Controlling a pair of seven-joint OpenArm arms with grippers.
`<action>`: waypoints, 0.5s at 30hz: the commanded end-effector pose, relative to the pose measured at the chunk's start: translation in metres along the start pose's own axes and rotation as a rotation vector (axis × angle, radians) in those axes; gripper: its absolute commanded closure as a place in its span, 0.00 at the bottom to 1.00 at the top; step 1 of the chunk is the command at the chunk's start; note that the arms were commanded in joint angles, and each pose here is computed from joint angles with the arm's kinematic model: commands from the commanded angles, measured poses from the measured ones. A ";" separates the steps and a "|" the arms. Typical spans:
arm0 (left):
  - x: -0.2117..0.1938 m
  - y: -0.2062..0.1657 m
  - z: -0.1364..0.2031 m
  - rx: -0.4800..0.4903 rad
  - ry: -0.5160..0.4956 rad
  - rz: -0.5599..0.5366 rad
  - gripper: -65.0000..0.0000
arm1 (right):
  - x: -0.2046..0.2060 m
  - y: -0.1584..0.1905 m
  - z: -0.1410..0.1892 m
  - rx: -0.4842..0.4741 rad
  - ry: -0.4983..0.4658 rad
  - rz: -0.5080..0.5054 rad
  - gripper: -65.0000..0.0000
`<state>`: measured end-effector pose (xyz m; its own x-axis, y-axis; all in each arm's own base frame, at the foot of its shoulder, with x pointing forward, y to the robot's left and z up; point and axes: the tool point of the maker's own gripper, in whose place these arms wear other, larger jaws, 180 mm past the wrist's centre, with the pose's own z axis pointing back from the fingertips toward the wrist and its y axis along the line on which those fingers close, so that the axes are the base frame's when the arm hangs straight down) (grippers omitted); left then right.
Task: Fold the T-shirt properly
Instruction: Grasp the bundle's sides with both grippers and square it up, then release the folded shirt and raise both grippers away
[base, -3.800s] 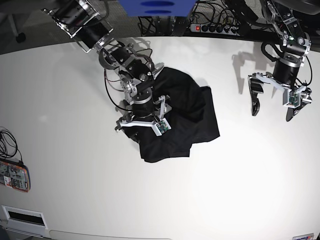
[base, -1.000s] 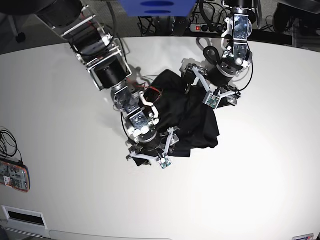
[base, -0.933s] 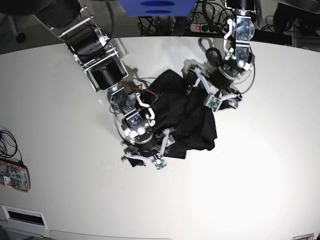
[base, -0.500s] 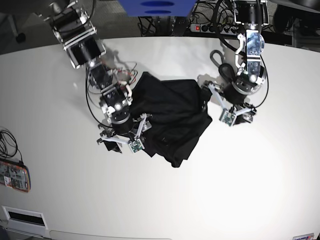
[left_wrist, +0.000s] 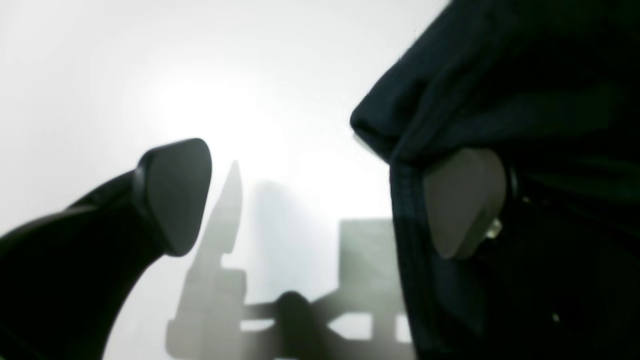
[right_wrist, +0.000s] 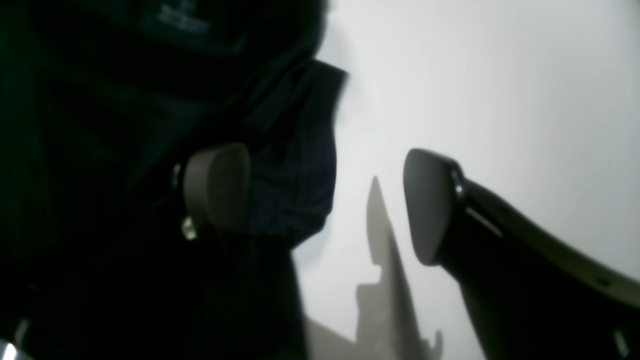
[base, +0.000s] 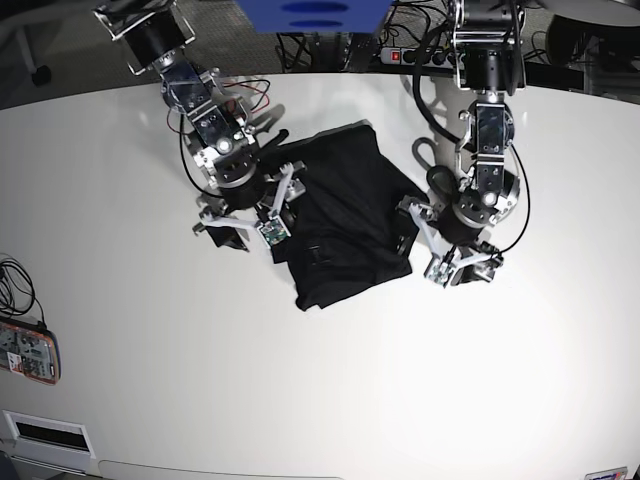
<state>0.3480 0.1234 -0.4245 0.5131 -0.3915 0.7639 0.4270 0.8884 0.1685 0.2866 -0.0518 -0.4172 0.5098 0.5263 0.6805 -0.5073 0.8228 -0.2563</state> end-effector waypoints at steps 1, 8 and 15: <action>0.016 0.007 -0.005 0.021 -0.018 -0.030 0.00 | 0.018 -0.001 0.007 -0.002 -0.065 0.003 0.28; 0.047 0.017 -0.023 0.039 -0.041 -0.059 0.00 | 0.031 0.011 0.026 0.019 -0.118 -0.011 0.28; 0.069 0.021 -0.026 0.039 -0.080 -0.086 0.00 | 0.027 0.011 0.028 0.020 -0.079 -0.012 0.28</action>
<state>0.3981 0.1096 -0.4037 0.4619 -0.4631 0.7564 0.4547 0.8559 0.2464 0.2656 -0.0365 -0.3955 0.4983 0.5078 0.7027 -0.5254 0.8216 -0.2211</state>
